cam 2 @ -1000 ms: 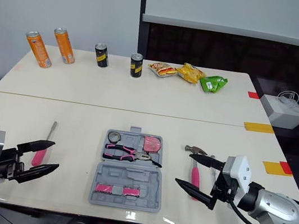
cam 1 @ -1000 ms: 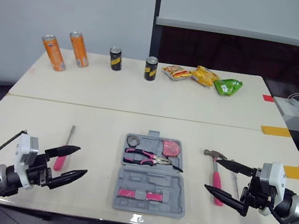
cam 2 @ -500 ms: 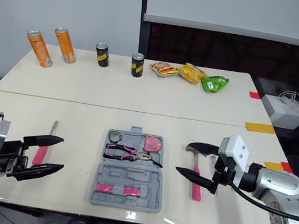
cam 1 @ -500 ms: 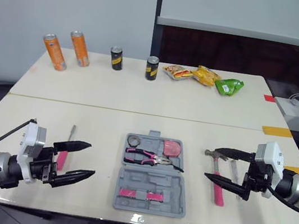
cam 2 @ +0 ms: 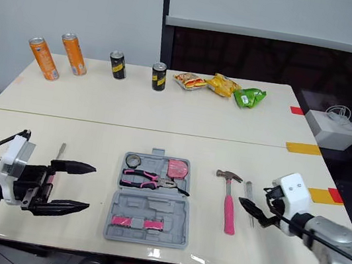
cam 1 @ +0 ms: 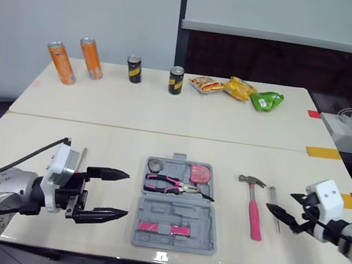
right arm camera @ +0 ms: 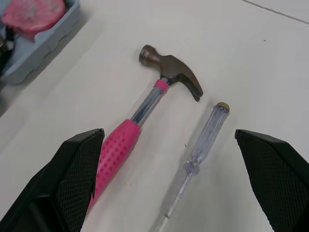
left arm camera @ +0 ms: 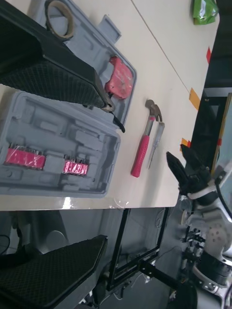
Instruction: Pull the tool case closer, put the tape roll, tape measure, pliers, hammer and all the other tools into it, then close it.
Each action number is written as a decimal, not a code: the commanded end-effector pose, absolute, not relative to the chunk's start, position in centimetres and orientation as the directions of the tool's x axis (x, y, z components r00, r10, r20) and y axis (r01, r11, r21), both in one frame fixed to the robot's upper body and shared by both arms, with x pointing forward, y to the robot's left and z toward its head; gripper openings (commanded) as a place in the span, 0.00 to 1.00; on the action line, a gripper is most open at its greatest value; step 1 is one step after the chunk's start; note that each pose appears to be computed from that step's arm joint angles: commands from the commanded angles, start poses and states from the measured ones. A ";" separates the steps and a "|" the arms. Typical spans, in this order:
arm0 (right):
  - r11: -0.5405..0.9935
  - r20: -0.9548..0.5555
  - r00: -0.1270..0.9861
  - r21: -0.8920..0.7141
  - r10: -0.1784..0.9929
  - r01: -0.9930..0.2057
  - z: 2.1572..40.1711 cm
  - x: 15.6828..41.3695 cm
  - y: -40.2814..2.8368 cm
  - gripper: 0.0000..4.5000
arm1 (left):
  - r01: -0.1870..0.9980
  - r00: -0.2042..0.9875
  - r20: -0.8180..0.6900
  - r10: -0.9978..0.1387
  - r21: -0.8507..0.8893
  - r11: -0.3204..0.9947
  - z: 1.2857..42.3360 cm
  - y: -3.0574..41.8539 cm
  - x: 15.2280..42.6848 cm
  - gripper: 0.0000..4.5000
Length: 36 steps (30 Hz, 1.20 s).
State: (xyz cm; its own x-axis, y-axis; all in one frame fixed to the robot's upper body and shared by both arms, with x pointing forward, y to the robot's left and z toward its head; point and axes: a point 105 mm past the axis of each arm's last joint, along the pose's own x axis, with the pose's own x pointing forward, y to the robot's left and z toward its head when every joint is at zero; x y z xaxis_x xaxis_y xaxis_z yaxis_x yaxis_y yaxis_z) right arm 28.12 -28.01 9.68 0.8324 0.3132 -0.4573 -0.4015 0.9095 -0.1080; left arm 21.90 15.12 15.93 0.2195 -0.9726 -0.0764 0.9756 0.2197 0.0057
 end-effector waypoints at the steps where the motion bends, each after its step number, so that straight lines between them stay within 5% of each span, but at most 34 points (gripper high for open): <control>1: 0.955 -0.366 0.915 -0.165 0.172 -0.246 10.4 28.4 -28.7 1.00 | 0.982 0.186 -0.066 -0.980 0.047 0.184 16.8 14.3 21.7 0.99; 7: 0.995 -0.315 0.949 -0.094 0.010 -0.042 8.6 28.7 -29.7 1.00 | 0.988 0.140 -0.054 -0.989 0.068 0.136 17.8 13.8 21.7 0.99; 12: 0.999 -0.315 0.949 -0.046 -0.021 0.007 7.5 29.2 -29.8 1.00 | 0.989 0.132 -0.047 -0.990 0.079 0.128 18.2 13.6 21.8 0.99; 16: 0.999 -0.321 0.946 -0.036 -0.030 0.019 6.6 29.6 -30.0 1.00 | 0.987 0.144 -0.052 -0.988 0.080 0.139 18.2 13.8 21.9 0.99; 19: 0.999 -0.332 0.943 -0.036 -0.031 0.020 5.9 29.9 -30.1 0.83 | 0.986 0.154 -0.054 -0.987 0.075 0.150 18.2 13.9 21.9 1.00; 35: 1.000 -0.347 0.938 -0.028 -0.004 -0.006 4.7 31.1 -28.9 0.83 | 0.983 0.172 -0.053 -0.984 0.068 0.168 18.6 13.2 21.9 1.00; 36: 1.000 -0.356 0.934 -0.025 -0.007 -0.002 4.6 31.0 -28.9 0.77 | 0.983 0.173 -0.054 -0.984 0.068 0.169 18.5 13.2 21.9 1.00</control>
